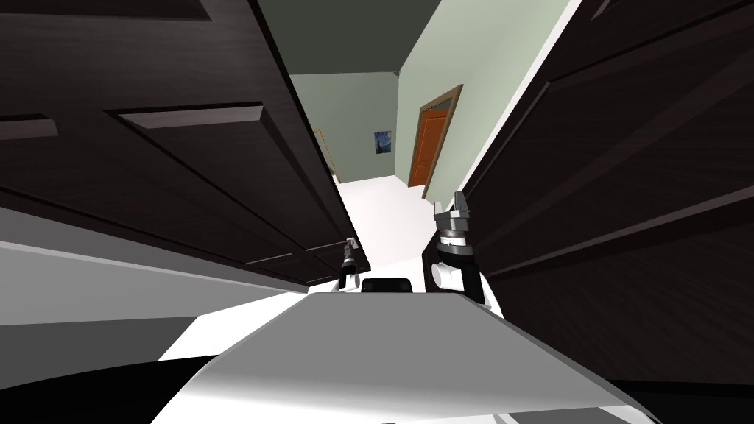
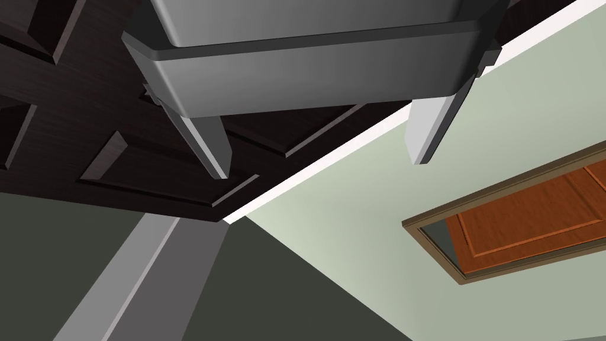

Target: Pull the door open

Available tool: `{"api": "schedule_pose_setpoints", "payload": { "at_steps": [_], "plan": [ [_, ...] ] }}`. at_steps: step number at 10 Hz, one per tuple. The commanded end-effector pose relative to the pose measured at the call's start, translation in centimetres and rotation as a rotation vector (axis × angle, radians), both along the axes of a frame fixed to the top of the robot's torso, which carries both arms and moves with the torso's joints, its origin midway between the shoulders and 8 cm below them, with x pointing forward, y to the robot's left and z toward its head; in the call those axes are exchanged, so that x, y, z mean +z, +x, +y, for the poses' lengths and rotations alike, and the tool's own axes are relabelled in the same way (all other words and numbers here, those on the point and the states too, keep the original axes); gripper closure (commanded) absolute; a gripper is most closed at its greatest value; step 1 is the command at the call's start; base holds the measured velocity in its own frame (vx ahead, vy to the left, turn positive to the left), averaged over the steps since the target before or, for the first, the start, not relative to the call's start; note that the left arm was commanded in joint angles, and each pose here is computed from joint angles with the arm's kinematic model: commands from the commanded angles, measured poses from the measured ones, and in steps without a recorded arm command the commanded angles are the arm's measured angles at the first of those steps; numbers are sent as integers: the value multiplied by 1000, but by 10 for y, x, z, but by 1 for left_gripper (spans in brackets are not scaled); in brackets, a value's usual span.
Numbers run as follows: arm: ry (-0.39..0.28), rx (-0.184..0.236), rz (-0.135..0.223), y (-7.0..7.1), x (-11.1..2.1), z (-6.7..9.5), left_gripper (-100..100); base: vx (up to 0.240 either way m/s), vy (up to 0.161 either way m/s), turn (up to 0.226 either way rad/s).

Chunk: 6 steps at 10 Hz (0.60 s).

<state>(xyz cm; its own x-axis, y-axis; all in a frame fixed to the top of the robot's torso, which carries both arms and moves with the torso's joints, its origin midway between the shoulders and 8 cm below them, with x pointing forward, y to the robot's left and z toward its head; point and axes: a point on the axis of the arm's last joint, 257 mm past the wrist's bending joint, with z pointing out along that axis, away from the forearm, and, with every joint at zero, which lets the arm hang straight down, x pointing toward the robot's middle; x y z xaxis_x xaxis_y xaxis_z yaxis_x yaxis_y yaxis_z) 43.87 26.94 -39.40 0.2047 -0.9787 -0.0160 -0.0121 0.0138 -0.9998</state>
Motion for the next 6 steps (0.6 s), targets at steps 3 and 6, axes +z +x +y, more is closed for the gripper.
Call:
{"api": "schedule_pose_setpoints", "payload": {
  "at_steps": [3,6],
  "plan": [
    [1,1,-6,1,2,1,100,0,0,0],
    [18,-7,10,0,-3,9,100,-138,19,-7]
  ]
}}
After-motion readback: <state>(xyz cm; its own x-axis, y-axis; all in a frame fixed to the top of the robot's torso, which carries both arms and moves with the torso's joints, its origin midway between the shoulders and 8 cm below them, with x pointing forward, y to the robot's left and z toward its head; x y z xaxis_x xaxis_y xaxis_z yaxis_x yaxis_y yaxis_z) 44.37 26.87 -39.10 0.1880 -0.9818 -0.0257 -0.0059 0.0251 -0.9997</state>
